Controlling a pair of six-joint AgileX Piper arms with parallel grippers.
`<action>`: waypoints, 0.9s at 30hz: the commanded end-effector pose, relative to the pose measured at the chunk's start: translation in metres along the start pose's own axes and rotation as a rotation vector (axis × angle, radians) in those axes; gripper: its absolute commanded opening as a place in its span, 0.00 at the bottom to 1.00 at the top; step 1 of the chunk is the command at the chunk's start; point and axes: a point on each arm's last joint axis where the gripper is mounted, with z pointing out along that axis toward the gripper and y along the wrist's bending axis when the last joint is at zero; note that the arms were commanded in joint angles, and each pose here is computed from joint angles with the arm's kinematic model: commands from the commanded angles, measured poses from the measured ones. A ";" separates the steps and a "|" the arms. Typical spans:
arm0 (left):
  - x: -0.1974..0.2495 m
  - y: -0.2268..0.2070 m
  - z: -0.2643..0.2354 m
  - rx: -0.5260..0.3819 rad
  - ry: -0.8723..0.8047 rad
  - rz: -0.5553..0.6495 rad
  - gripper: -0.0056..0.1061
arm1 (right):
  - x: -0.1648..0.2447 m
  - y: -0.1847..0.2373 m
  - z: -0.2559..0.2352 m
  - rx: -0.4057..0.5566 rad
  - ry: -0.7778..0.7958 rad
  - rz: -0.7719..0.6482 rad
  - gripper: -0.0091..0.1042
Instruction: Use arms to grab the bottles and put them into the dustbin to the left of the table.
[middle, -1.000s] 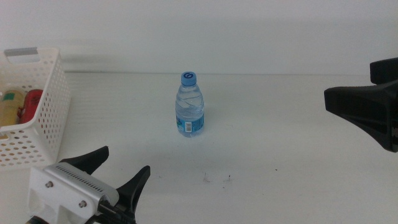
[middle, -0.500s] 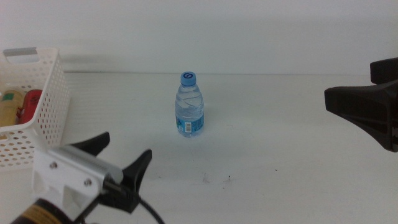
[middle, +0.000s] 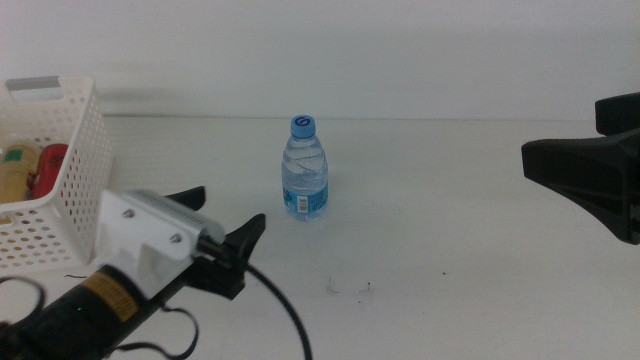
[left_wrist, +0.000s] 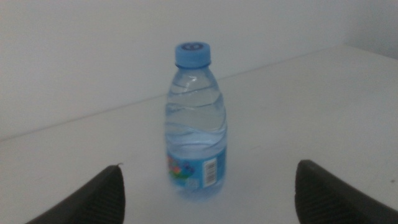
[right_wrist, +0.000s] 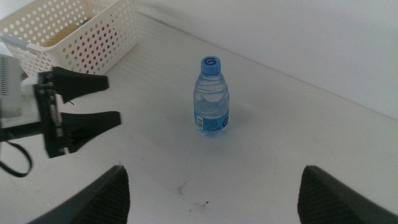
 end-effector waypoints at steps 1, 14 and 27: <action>-0.003 0.001 0.012 0.021 -0.034 -0.023 0.89 | -0.003 0.000 -0.003 0.000 -0.020 -0.007 0.90; -0.008 0.006 0.067 0.048 -0.041 -0.011 0.89 | -0.003 0.000 -0.003 0.000 -0.020 -0.007 0.90; -0.003 0.011 0.116 0.068 -0.042 -0.017 0.89 | -0.003 0.000 -0.003 0.000 -0.020 -0.007 0.90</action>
